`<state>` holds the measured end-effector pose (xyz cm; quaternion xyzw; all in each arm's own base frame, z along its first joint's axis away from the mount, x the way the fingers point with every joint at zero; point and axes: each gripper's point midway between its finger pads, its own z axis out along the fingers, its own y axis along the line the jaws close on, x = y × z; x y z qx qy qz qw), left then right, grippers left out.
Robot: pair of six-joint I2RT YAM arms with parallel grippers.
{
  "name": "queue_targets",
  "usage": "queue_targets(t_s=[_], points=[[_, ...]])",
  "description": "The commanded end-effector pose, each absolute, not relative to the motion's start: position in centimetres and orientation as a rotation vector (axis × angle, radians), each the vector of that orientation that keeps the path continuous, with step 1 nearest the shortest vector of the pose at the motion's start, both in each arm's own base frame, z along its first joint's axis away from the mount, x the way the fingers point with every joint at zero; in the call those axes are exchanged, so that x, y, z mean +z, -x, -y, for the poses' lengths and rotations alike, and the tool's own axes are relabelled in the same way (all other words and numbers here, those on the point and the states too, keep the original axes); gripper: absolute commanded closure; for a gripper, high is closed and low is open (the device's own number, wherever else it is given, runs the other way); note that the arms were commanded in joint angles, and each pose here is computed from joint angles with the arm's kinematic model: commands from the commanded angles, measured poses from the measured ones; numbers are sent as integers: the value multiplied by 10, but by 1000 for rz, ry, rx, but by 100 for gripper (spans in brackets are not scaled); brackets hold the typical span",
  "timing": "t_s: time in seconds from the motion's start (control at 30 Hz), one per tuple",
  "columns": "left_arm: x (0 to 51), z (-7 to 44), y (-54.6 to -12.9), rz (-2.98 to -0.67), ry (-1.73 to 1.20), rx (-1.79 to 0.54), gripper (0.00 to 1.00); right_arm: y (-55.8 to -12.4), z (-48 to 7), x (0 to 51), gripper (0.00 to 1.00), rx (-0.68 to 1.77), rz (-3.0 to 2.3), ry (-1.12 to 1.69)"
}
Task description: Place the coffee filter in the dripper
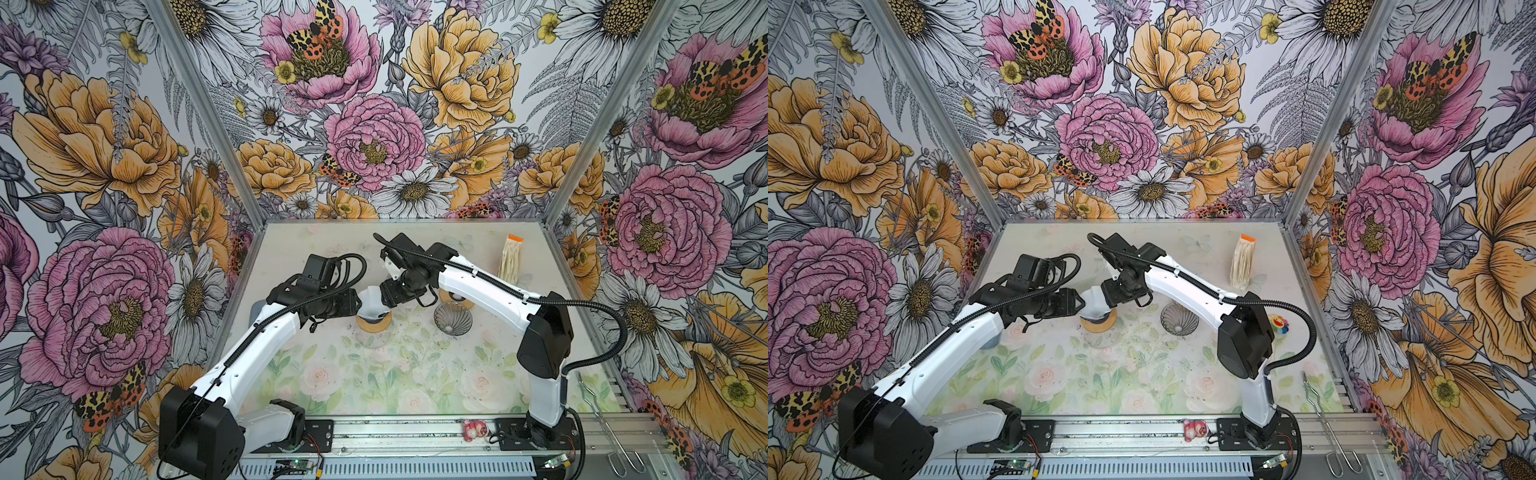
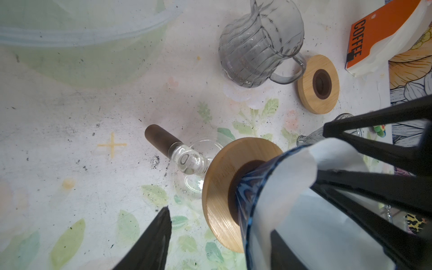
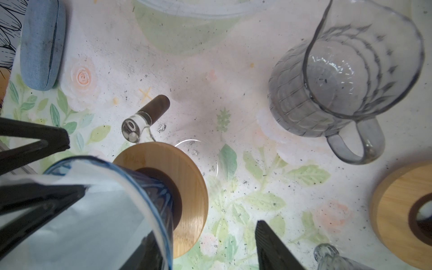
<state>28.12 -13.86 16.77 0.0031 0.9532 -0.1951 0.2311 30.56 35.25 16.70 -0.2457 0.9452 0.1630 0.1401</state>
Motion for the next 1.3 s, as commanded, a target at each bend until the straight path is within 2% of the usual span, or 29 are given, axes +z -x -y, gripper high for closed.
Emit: queue_targets(t_s=[0.0, 0.83, 1.27], points=[[167, 137, -287, -2610, -6, -528, 44, -310, -353, 165, 38, 479, -2730, 702], [203, 140, -294, -2513, -8, -561, 43, -310, -353, 210, 37, 540, -2618, 701], [200, 143, -288, -2522, -2, -590, 43, -310, -361, 218, 35, 579, -2581, 726]])
